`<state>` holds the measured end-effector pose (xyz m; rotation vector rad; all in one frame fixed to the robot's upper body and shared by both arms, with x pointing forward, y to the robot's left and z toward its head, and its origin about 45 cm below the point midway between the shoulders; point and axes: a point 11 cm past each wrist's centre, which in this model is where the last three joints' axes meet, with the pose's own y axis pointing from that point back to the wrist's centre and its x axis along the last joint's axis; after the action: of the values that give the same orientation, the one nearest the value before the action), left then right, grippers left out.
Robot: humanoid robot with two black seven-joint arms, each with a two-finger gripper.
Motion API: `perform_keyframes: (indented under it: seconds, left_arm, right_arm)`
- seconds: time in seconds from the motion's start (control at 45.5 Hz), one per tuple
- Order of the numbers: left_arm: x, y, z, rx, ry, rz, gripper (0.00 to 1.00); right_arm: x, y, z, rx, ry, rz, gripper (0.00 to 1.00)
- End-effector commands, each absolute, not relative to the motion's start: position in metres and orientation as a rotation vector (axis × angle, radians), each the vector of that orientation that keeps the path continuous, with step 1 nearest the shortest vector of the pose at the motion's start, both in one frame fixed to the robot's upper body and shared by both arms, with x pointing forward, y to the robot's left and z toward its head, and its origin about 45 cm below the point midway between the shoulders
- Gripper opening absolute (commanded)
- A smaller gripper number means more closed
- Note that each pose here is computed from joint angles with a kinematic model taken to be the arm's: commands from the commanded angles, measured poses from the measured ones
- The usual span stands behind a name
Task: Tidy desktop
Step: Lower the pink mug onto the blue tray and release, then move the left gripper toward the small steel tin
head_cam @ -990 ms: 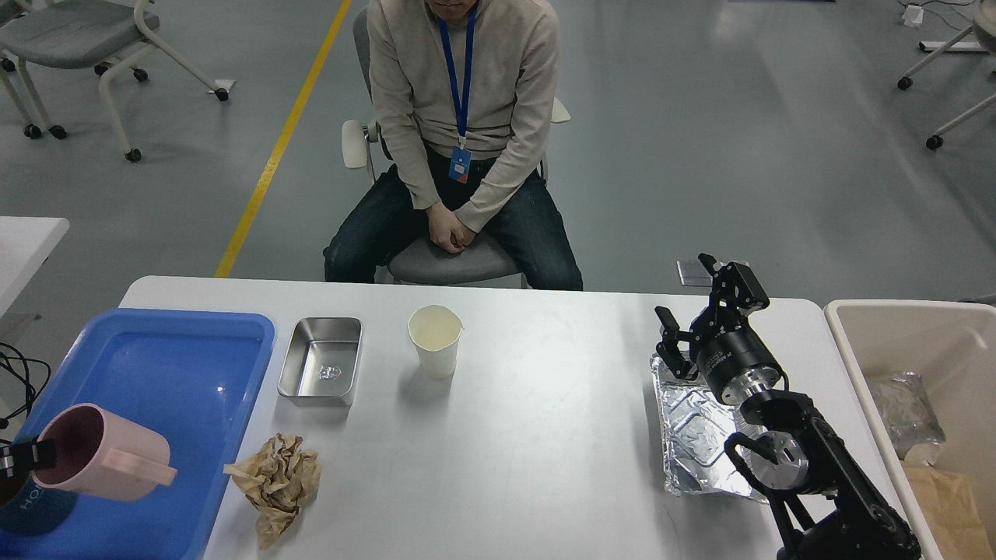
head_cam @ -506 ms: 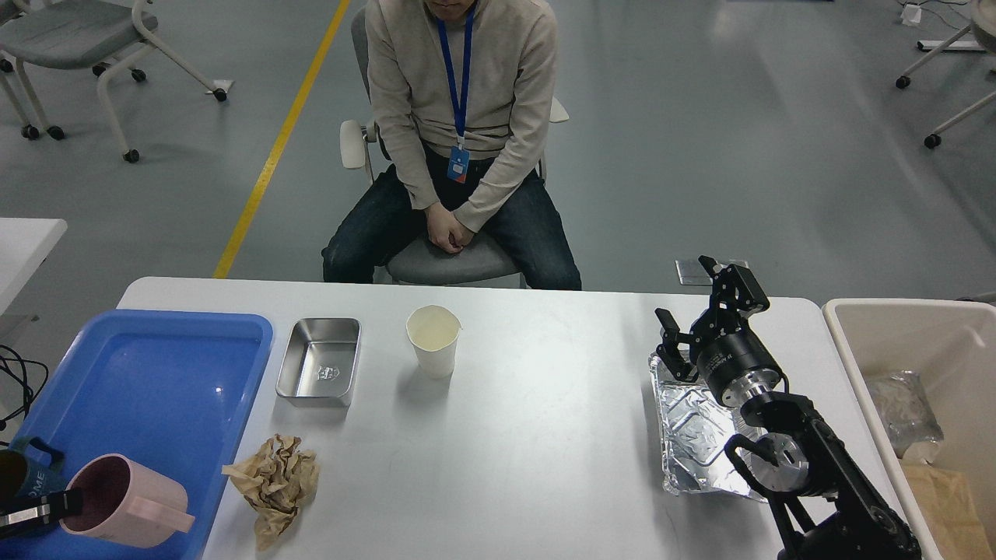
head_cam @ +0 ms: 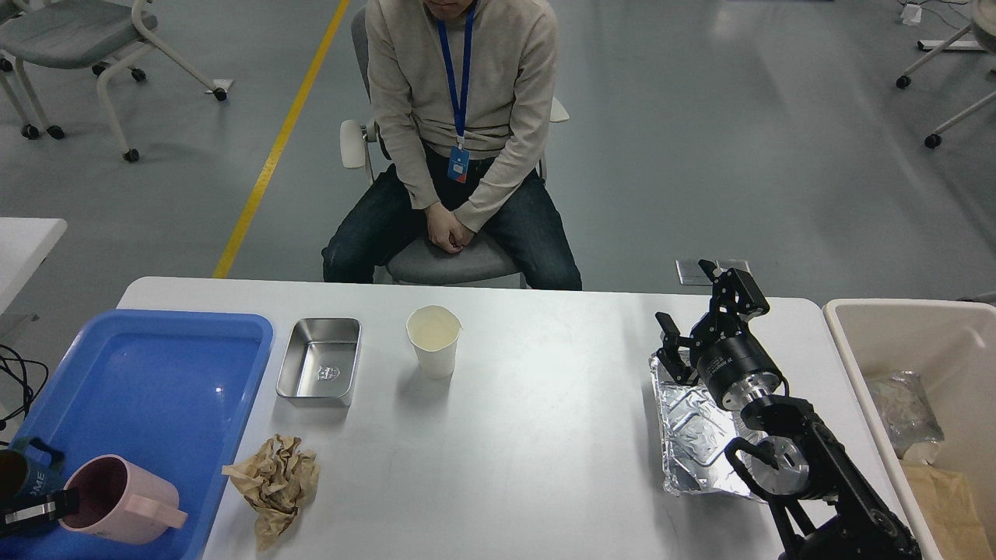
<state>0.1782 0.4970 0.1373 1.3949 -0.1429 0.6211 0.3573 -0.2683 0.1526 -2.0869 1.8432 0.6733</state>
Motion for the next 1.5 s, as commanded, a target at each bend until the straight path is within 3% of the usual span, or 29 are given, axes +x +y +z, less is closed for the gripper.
perform_keyframes:
  seconds: [0.0, 0.374, 0.44, 0.55, 0.77, 0.99, 1.276, 1.474]
  left_arm:
    - [0.183, 0.498, 0.133, 1.400, -0.139, 0.635, 0.00]
    - [0.187, 0.496, 0.127, 1.398, -0.135, 0.638, 0.04]
    - [0.187, 0.496, 0.126, 1.391, -0.116, 0.655, 0.18]
    - [0.189, 0.495, 0.128, 1.379, -0.108, 0.674, 0.58]
    - [0.189, 0.494, 0.131, 1.367, -0.111, 0.677, 0.79]
    - [0.189, 0.490, 0.156, 1.325, -0.127, 0.703, 0.82]
    - [0.249, 0.474, 0.207, 1.198, -0.306, 0.811, 0.82]
    - [0.290, 0.435, 0.240, 1.069, -0.433, 0.815, 0.83]
  right_arm:
    - [0.357, -0.268, 0.152, -2.087, 1.844, 0.674, 1.00]
    - [0.357, -0.268, 0.152, -2.087, 1.844, 0.674, 1.00]
    - [0.357, -0.268, 0.152, -2.086, 1.843, 0.675, 1.00]
    - [0.358, -0.268, 0.153, -2.087, 1.843, 0.672, 1.00]
    - [0.357, -0.268, 0.153, -2.086, 1.841, 0.674, 1.00]
    - [0.358, -0.268, 0.153, -2.087, 1.842, 0.671, 1.00]
    - [0.358, -0.268, 0.154, -2.088, 1.840, 0.669, 1.00]
    - [0.358, -0.267, 0.154, -2.087, 1.839, 0.671, 1.00]
